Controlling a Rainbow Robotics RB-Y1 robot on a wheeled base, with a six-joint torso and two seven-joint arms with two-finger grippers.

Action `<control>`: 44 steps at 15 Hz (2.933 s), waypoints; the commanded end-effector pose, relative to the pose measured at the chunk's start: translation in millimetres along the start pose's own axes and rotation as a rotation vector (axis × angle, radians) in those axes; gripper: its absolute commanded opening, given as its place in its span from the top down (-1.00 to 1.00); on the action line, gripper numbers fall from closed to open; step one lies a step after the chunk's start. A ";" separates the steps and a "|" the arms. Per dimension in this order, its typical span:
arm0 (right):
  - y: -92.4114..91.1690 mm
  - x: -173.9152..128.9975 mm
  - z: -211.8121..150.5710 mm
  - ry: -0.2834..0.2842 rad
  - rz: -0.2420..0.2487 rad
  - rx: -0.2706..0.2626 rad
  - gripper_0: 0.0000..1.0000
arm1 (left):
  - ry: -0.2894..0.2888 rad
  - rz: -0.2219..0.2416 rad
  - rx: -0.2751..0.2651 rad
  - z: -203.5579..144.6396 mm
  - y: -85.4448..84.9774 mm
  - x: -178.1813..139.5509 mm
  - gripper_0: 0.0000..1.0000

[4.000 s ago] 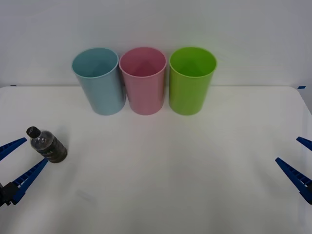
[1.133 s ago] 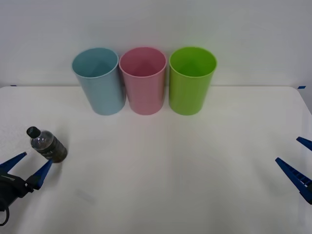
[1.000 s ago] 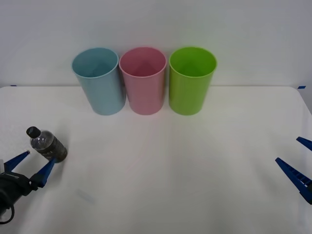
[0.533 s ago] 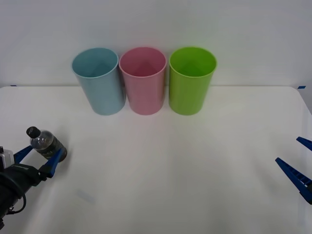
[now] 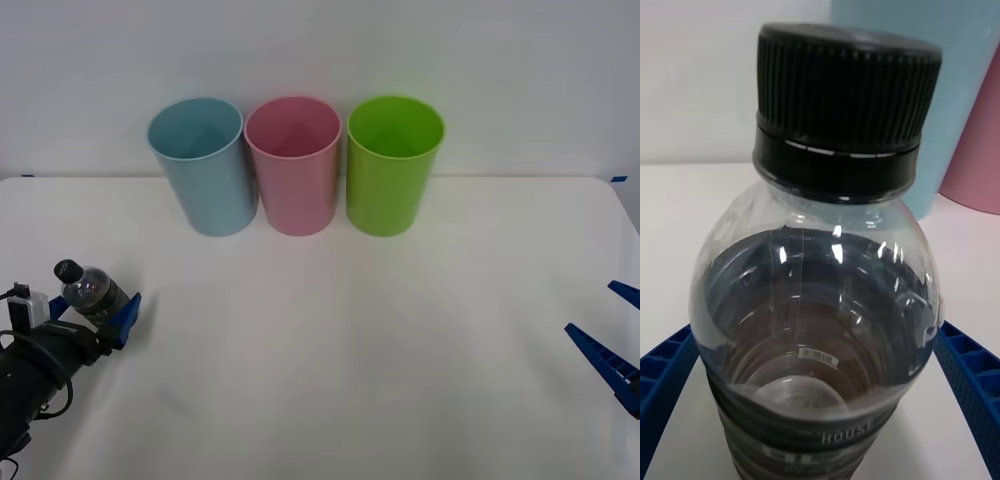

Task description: Grasp the object on the table and drop it into the matching bin: aluminum can to the light blue bin, PET bottle to the pink bin.

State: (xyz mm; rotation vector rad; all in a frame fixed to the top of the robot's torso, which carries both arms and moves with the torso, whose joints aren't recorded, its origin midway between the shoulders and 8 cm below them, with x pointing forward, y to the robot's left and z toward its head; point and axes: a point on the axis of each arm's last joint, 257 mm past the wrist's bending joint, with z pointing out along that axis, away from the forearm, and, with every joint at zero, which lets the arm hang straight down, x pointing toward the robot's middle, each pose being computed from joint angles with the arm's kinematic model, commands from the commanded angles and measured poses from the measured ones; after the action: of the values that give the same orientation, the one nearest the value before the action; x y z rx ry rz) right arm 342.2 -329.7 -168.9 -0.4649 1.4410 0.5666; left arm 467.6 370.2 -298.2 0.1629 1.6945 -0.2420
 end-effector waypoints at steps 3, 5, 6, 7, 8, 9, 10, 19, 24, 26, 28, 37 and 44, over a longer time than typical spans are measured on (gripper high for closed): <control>0.0 0.0 0.0 0.000 0.000 0.000 -1.00 | -0.001 0.002 0.000 5.9 0.2 0.7 -1.00; 0.0 0.0 0.0 0.000 0.000 0.000 -1.00 | -0.002 0.003 -0.002 6.2 1.0 0.3 -1.00; 0.0 0.0 0.0 0.000 0.000 0.000 -1.00 | -0.001 0.005 -0.002 5.7 0.9 0.4 -1.00; 0.0 0.0 0.0 0.000 0.000 0.000 -1.00 | -0.003 0.007 -0.001 6.3 0.8 -0.4 0.46; 0.0 0.0 0.0 0.000 0.000 0.000 -1.00 | -0.002 0.007 -0.002 5.7 1.0 0.1 1.00; 0.0 0.0 0.0 0.000 0.000 0.000 -1.00 | -0.005 0.007 -0.002 5.7 1.1 -0.6 1.00; 0.0 0.0 0.0 0.000 0.000 0.000 -1.00 | -0.006 0.007 -0.003 5.6 1.6 -1.0 1.00; 0.0 0.0 0.0 0.000 0.000 0.000 -1.00 | -0.039 0.001 0.028 -12.0 8.6 -13.5 1.00; 0.0 0.0 0.0 0.000 0.000 0.000 -1.00 | -0.073 0.004 0.050 -47.7 9.1 -36.9 1.00; 0.0 0.0 0.0 0.000 0.000 0.000 -1.00 | -0.114 0.000 0.059 -60.1 4.6 -55.6 1.00; 0.0 0.0 0.0 0.000 0.000 0.000 -1.00 | -0.163 0.016 0.069 -71.5 0.6 -82.9 1.00; 0.0 0.0 0.0 0.000 0.000 0.000 -1.00 | -0.368 0.032 0.193 -18.9 -58.9 -205.5 1.00; 0.0 0.0 0.0 0.000 0.000 0.000 -1.00 | -0.416 -0.045 0.306 24.2 -117.6 -264.9 1.00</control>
State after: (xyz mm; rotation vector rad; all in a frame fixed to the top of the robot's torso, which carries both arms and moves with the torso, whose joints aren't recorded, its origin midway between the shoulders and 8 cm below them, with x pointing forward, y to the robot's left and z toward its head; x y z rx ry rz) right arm 342.3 -329.7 -168.9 -0.4649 1.4409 0.5666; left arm 494.0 264.7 -34.7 0.2825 1.2455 -0.5287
